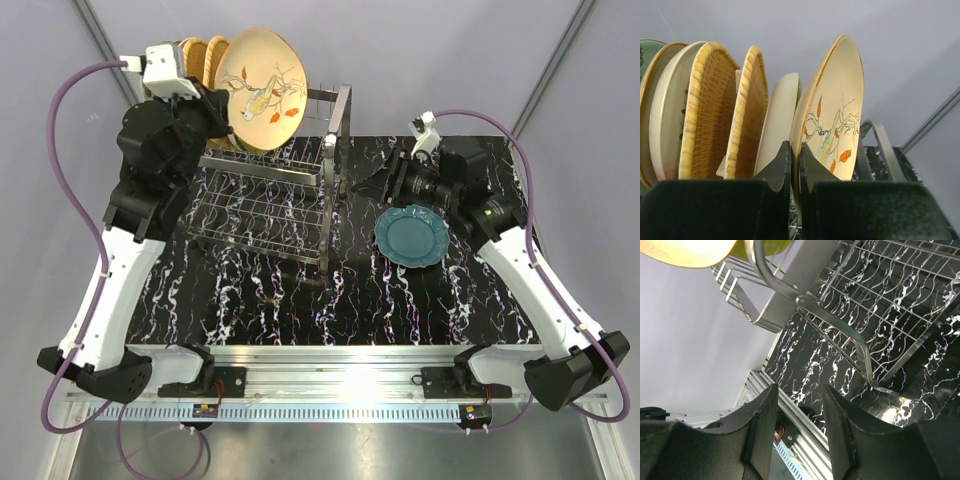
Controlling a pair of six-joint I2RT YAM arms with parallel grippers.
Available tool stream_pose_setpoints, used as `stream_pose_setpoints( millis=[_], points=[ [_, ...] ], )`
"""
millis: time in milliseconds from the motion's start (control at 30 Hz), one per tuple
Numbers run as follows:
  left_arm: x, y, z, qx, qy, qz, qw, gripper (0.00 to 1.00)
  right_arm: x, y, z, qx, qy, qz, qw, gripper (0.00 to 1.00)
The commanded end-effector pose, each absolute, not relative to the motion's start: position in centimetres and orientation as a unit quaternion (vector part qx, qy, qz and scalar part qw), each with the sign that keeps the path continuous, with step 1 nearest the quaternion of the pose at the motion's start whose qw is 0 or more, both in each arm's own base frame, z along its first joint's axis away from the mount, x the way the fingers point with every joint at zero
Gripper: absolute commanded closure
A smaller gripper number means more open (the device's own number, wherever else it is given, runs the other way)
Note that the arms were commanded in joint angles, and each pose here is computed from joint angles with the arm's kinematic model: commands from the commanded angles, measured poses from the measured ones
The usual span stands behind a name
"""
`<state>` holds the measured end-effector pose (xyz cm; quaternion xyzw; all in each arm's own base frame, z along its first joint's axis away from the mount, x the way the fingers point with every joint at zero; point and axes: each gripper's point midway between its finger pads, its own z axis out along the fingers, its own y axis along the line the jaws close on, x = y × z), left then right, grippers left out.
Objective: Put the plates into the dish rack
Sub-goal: Insert the plate into the dish rack
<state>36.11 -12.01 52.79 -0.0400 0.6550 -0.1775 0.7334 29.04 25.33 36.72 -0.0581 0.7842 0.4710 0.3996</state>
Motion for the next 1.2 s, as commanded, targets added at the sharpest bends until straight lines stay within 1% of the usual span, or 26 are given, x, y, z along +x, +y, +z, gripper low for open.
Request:
stream_pose_setpoints(
  millis=[0, 100, 133, 233, 600, 767, 900, 1167],
  points=[
    [32.3, -10.6, 62.6, -0.046, 0.529, -0.177, 0.829, 1.0, 29.2, 25.6, 35.7, -0.068, 0.788, 0.464, 0.398, 0.52],
    [31.8, -11.7, 62.7, -0.037, 0.533, -0.158, 0.831, 1.0, 29.2, 25.7, 35.4, -0.07, 0.79, 0.463, 0.396, 0.52],
    [32.3, -11.6, 62.3, -0.036, 0.54, -0.127, 0.831, 1.0, 29.2, 25.7, 35.1, -0.07, 0.791, 0.462, 0.394, 0.52],
    [32.3, -13.0, 62.1, -0.023, 0.549, -0.096, 0.83, 1.0, 29.1, 25.7, 34.5, -0.07, 0.795, 0.459, 0.39, 0.52],
    [34.1, -14.4, 62.9, -0.025, 0.551, -0.069, 0.831, 1.0, 29.4, 25.5, 32.9, -0.071, 0.806, 0.446, 0.383, 0.51],
    [34.6, -14.7, 63.3, -0.02, 0.551, -0.049, 0.833, 1.0, 29.5, 25.5, 32.2, -0.069, 0.81, 0.444, 0.378, 0.51],
    [35.2, -14.5, 62.9, -0.015, 0.558, -0.006, 0.829, 1.0, 29.5, 25.6, 31.8, -0.071, 0.813, 0.441, 0.374, 0.51],
    [35.9, -13.6, 62.0, -0.02, 0.571, 0.044, 0.82, 1.0, 29.8, 25.8, 31.1, -0.072, 0.817, 0.438, 0.368, 0.5]
  ],
)
